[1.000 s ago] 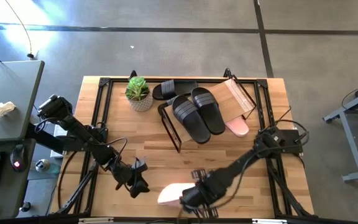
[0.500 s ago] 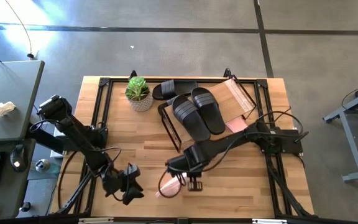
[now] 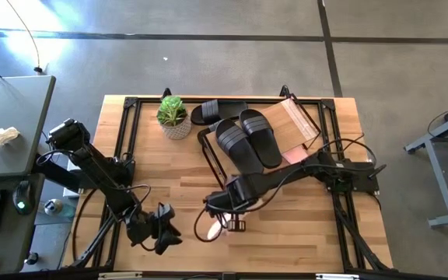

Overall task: Pick and place slides into the shelf
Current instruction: Put the pink slipper under the shelf

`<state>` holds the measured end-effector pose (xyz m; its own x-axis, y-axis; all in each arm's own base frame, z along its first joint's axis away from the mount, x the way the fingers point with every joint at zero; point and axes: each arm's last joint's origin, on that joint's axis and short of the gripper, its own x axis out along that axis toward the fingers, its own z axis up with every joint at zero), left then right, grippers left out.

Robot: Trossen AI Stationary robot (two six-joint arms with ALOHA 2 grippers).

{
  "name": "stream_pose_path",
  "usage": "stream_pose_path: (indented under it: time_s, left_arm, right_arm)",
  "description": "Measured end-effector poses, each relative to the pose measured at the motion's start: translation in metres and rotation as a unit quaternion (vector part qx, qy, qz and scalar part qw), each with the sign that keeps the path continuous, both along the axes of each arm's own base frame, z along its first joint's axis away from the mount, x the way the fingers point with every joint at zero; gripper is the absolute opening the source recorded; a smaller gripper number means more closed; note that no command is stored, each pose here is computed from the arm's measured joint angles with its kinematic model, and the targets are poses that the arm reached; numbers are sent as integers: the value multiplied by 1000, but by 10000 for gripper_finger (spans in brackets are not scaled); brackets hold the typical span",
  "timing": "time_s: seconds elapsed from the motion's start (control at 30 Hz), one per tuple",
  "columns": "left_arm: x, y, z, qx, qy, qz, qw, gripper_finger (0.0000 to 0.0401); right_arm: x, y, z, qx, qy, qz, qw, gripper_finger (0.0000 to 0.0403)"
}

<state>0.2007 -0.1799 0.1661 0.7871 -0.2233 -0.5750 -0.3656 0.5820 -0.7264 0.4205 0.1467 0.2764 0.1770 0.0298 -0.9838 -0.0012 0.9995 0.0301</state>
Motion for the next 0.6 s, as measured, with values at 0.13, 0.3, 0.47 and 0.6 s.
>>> stream_pose_path:
  time_s: [0.13, 0.3, 0.47, 0.6]
  left_arm:
    - [1, 0, 1, 0, -12, 11, 1000, 188]
    - [3, 0, 5, 4, -38, 26, 999, 188]
    - [3, 0, 5, 10, -40, 31, 999, 188]
    - [3, 0, 4, 10, -40, 31, 999, 188]
  right_arm:
    - [3, -1, 1, -2, -13, 21, 1000, 25]
    - [-2, -3, 1, -22, 6, 43, 999, 84]
    - [-18, -2, 7, -51, 52, 58, 996, 117]
    - [-31, 19, 12, -68, 53, 101, 991, 111]
